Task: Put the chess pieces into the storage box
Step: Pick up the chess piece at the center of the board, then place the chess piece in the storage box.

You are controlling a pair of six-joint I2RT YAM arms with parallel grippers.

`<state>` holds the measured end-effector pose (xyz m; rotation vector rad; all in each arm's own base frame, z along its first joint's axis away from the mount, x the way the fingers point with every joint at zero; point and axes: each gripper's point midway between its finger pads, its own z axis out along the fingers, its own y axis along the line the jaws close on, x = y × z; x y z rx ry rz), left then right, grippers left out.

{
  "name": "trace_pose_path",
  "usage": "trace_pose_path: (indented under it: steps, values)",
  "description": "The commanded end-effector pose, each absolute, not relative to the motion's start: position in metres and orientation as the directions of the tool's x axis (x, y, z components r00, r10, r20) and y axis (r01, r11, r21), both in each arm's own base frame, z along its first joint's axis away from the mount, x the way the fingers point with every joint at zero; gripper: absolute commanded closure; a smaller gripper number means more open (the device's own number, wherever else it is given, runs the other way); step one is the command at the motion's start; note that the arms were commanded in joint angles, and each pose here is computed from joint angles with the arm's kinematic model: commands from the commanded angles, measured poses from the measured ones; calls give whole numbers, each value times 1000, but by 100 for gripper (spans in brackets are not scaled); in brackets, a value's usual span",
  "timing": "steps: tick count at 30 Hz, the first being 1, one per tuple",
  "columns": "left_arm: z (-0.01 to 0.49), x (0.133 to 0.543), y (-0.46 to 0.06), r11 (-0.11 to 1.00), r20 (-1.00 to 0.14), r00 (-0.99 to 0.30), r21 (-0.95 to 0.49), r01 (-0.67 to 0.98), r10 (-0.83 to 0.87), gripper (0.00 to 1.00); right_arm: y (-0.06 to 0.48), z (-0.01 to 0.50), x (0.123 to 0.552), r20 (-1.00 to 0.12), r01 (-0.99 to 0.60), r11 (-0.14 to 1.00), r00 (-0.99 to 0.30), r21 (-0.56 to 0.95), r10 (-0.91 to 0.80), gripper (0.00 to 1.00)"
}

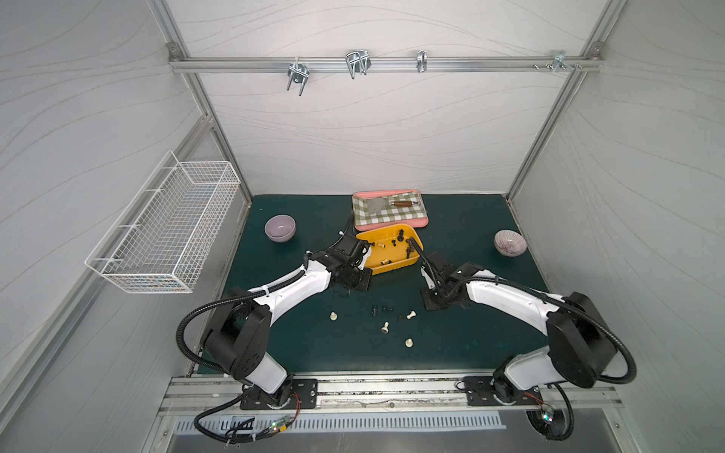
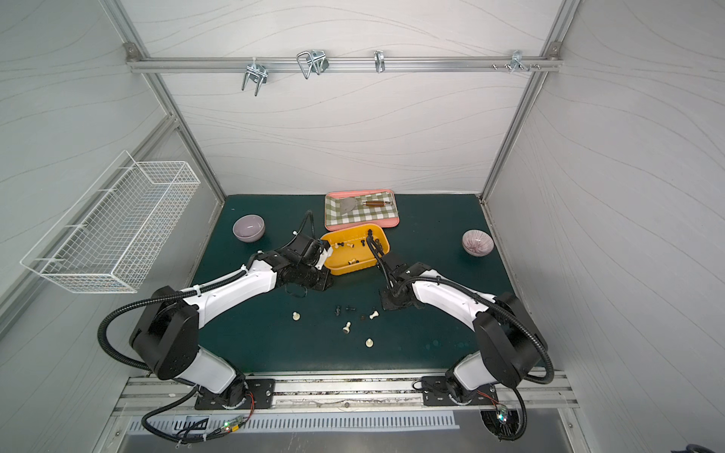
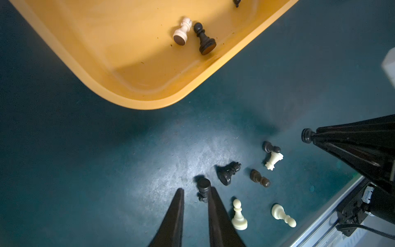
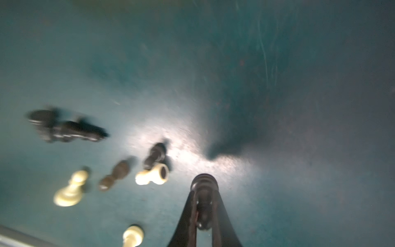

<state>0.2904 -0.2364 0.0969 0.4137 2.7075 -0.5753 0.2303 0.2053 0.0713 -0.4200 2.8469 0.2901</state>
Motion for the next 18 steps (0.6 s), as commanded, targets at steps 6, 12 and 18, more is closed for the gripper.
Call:
trace_pose_path:
  steps: [6, 12, 18]
  values:
    - [110, 284, -237, 854, -419, -878, -345, 389, 231, 78, 240, 129, 274, -389, -394, 894, -873, 212, -293, 88]
    - [113, 278, -234, 850, -425, -875, -348, 395, 233, 78, 272, 143, 322, -437, -449, 870, -837, 204, -329, 88]
    - [113, 270, -231, 844, -418, -875, -354, 403, 243, 78, 296, 135, 374, -463, -460, 869, -820, 185, -336, 88]
